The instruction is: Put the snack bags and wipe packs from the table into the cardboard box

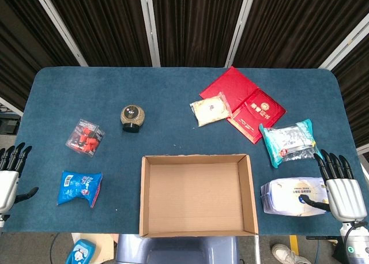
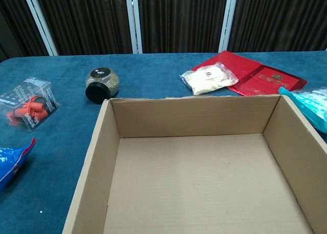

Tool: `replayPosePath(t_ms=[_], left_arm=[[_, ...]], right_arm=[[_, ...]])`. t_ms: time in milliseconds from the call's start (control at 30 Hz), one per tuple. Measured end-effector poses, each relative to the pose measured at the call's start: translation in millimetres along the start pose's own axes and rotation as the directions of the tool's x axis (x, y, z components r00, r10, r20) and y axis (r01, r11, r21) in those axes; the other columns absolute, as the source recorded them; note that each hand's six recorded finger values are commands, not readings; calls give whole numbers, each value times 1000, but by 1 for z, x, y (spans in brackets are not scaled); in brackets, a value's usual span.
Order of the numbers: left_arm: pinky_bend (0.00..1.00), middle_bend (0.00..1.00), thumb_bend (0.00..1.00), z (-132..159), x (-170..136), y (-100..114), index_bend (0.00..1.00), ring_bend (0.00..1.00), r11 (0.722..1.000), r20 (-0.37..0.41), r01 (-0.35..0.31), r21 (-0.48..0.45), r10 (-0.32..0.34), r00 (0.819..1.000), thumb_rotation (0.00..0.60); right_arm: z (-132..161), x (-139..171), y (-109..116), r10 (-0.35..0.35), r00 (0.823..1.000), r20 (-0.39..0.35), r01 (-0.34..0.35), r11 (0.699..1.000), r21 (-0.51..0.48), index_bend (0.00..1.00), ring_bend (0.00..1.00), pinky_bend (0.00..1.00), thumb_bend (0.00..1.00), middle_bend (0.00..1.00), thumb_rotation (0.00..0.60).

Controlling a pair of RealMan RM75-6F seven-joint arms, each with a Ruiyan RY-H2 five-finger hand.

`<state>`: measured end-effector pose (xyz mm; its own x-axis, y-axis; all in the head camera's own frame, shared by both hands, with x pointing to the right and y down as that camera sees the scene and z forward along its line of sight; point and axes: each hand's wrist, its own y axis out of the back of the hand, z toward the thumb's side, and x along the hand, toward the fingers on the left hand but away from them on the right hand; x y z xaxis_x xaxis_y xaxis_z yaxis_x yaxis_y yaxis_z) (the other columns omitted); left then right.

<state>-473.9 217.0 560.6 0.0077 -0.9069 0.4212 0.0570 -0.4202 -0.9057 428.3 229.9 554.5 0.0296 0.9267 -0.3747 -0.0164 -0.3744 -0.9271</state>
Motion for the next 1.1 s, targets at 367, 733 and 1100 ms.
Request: replayPosePath(t_ms=[367,733,1100], left_arm=[[0,0,0,1,-1,0,0,0,1000,5,0,8,0,1000,600],[0,0,0,2,0,-3,0,0,1000,5,15,2,-15,1000,600],[65,0,0,5,-3,-8,17,9,998,12,51,23,-52,999,600]], right_arm=[[-1,0,0,5,1000,1,-5,1000,-7,0,0,0,27,0,600],[0,-1,-1,12,1000,4,-12,1000,-5,0,0,0,27,0,600],[-2,0,-1,16,1000,7,-16,1000,-5,0,0,0,27,0,600]])
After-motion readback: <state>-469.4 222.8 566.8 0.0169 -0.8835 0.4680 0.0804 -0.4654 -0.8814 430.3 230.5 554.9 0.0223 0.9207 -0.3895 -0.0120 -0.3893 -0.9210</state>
